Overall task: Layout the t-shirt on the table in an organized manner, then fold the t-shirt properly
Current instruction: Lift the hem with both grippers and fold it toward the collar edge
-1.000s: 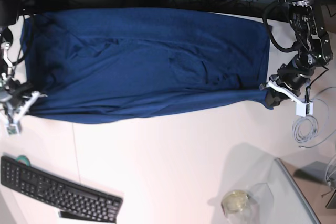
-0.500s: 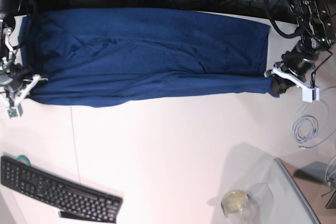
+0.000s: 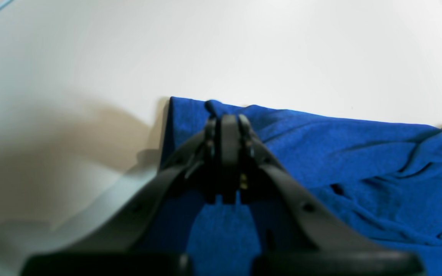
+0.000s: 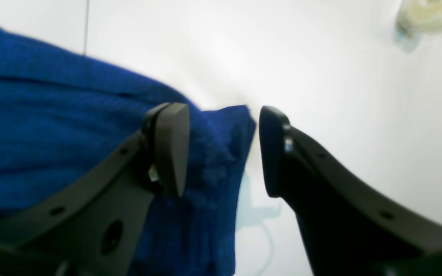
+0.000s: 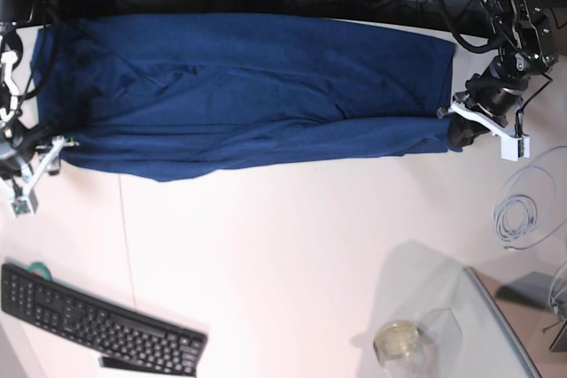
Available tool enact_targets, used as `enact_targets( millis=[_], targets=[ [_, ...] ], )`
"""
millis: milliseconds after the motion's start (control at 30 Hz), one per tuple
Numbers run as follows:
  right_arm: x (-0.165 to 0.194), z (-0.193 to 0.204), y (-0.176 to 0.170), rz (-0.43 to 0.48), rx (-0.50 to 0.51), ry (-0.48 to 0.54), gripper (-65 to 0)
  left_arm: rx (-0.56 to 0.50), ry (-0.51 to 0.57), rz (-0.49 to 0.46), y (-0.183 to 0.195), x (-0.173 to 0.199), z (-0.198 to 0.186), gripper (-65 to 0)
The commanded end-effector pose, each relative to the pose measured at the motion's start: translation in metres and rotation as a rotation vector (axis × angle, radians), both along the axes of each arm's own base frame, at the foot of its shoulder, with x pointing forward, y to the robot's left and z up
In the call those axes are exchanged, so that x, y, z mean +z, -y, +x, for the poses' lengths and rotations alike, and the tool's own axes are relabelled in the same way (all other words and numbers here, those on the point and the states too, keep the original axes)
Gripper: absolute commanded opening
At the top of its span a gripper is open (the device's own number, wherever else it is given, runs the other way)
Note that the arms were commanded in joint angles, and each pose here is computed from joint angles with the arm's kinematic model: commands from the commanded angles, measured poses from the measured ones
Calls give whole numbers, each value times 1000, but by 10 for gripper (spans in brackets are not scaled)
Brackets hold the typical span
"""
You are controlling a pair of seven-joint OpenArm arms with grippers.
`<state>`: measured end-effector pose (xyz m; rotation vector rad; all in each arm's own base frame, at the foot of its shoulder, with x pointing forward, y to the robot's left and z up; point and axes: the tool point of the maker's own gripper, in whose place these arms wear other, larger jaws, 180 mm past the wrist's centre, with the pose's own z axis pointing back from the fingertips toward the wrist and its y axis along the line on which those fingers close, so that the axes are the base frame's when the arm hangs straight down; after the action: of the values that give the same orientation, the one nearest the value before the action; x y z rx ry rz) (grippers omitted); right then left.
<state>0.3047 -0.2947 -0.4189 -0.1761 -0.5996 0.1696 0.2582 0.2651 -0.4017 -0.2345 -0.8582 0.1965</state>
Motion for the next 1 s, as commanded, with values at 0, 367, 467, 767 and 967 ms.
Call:
enact_targets(
  millis=[0,367,467,767,967],
  targets=[
    [16,20,-3,-14,55,46,-359,3,53,13,-6,15,9,-650],
    [-30,38,-38,3,435,-248,-360,0,71,17,-6,20,15,-650],
    [-38,33,-29,8,414,-289,-365,-2,70,29,-11,22,17,-650],
    [-58,27,-29,94,376,-273,-416,-4,71,34,-13,23,18,-650],
    [-56,29,-29,93,378,-267,-489,-5,70,36,-13,23,17,-650]
  ],
)
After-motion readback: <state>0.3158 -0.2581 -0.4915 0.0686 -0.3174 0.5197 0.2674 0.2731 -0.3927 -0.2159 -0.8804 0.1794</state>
